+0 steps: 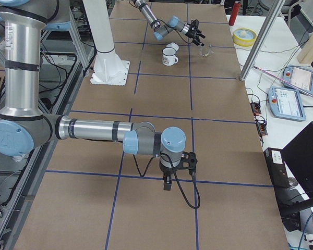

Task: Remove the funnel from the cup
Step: 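Carry the funnel farther from the robot and set it on the table, then open the left gripper and move it over the white lid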

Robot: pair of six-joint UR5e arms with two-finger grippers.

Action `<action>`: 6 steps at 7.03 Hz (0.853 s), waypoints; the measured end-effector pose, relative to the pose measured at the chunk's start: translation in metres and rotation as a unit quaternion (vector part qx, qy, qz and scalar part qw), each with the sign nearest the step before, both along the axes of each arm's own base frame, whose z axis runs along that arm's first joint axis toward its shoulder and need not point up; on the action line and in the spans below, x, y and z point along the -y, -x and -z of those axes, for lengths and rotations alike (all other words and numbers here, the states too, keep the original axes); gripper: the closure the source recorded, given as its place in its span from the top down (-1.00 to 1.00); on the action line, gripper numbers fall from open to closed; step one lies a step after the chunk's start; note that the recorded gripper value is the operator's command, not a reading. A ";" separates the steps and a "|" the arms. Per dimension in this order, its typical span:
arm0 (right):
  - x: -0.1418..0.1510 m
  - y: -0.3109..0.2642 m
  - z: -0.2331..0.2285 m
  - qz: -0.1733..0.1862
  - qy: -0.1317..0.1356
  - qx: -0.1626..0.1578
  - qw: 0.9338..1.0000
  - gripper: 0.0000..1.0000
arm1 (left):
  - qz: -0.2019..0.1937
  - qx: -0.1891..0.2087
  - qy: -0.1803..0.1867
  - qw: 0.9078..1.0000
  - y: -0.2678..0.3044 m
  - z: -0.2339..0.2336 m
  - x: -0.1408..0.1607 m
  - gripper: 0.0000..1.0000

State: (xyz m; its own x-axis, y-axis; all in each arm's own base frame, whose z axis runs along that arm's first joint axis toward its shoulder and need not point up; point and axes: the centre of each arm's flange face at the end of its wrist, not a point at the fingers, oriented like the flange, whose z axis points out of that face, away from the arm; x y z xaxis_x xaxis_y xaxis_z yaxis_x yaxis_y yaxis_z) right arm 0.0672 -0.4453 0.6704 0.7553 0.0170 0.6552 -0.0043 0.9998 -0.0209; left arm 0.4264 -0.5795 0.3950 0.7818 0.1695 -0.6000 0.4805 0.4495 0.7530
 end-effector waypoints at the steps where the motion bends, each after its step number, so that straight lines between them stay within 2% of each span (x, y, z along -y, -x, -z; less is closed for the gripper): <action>1: 0.000 0.000 0.000 0.000 0.000 0.000 1.000 1.00 | -0.027 -0.004 -0.013 1.000 0.021 0.024 0.005 1.00; 2: 0.000 0.000 0.000 0.000 0.000 0.000 1.000 1.00 | -0.059 -0.004 -0.010 0.998 0.048 0.048 0.009 1.00; 3: 0.000 0.000 0.000 0.000 0.000 0.000 1.000 1.00 | -0.094 -0.001 0.010 0.996 0.074 0.073 0.008 1.00; 5: 0.000 0.000 0.000 0.000 0.000 0.000 1.000 1.00 | -0.154 0.014 0.084 0.984 0.116 0.125 -0.009 1.00; 6: 0.000 0.000 0.000 0.000 0.000 0.000 1.000 1.00 | -0.181 0.022 0.128 0.975 0.125 0.133 -0.020 1.00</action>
State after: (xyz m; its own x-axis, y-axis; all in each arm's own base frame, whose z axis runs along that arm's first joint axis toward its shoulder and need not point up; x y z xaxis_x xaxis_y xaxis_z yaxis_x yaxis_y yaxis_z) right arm 0.0672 -0.4453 0.6705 0.7553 0.0170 0.6552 -0.0043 0.9998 -0.0210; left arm 0.3012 -0.5598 0.2616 0.7243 0.2876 -0.6267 0.2266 0.7591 0.6103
